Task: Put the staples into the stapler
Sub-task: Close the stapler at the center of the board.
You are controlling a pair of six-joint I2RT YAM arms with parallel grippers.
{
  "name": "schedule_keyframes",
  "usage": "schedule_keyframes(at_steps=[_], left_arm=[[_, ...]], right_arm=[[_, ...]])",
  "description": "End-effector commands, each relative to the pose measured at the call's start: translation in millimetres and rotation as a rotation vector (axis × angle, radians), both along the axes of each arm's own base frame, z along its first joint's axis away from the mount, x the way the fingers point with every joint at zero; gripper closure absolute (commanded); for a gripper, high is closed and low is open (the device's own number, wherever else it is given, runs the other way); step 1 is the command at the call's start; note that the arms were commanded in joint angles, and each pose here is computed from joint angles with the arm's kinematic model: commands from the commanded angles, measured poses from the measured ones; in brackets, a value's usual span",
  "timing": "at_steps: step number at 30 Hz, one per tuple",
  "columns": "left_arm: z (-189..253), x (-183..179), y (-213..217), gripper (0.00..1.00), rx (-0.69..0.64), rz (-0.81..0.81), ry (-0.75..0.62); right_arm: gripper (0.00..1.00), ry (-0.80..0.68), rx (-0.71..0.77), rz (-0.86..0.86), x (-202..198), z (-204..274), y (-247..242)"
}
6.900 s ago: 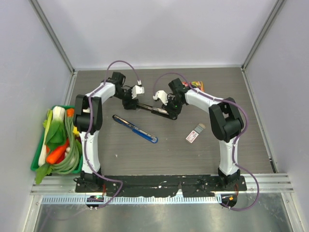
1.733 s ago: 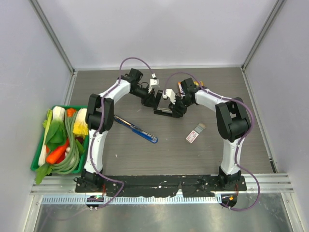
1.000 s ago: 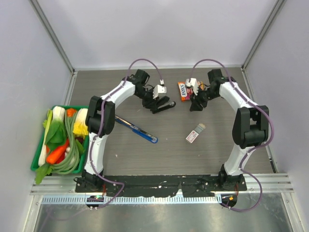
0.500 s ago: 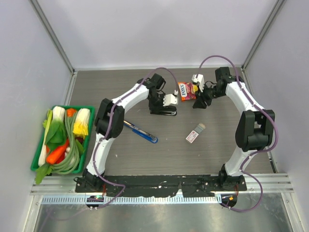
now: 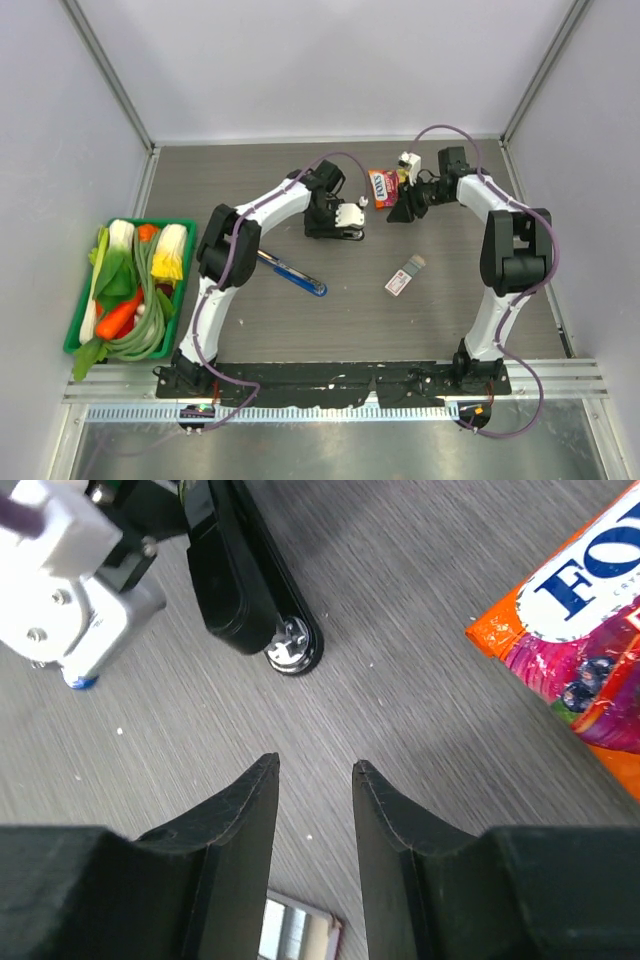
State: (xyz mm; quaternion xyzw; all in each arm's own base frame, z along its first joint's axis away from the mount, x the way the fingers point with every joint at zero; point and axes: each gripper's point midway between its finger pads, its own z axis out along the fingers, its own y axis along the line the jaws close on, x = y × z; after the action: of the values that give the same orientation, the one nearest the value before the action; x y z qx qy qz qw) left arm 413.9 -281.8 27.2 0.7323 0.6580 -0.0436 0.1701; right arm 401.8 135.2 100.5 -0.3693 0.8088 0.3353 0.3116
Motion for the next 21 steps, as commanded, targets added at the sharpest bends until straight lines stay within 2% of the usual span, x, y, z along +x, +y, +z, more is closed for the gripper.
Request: schedule_keyframes(at_steps=[1,6,13,21], left_arm=[[-3,2,2,0.43,-0.011,0.03,-0.009],[11,8,-7,0.42,-0.086,0.06,-0.025],[22,10,-10,0.41,-0.129,0.069,-0.038],[24,8,-12,0.41,-0.147,0.07,-0.034]], right_arm=[[0.59,0.089,0.149,-0.083,18,10,19],[0.59,0.175,0.209,-0.043,11,6,44],[0.6,0.27,0.291,-0.078,15,11,73],[0.59,0.321,0.27,-0.104,18,0,93]])
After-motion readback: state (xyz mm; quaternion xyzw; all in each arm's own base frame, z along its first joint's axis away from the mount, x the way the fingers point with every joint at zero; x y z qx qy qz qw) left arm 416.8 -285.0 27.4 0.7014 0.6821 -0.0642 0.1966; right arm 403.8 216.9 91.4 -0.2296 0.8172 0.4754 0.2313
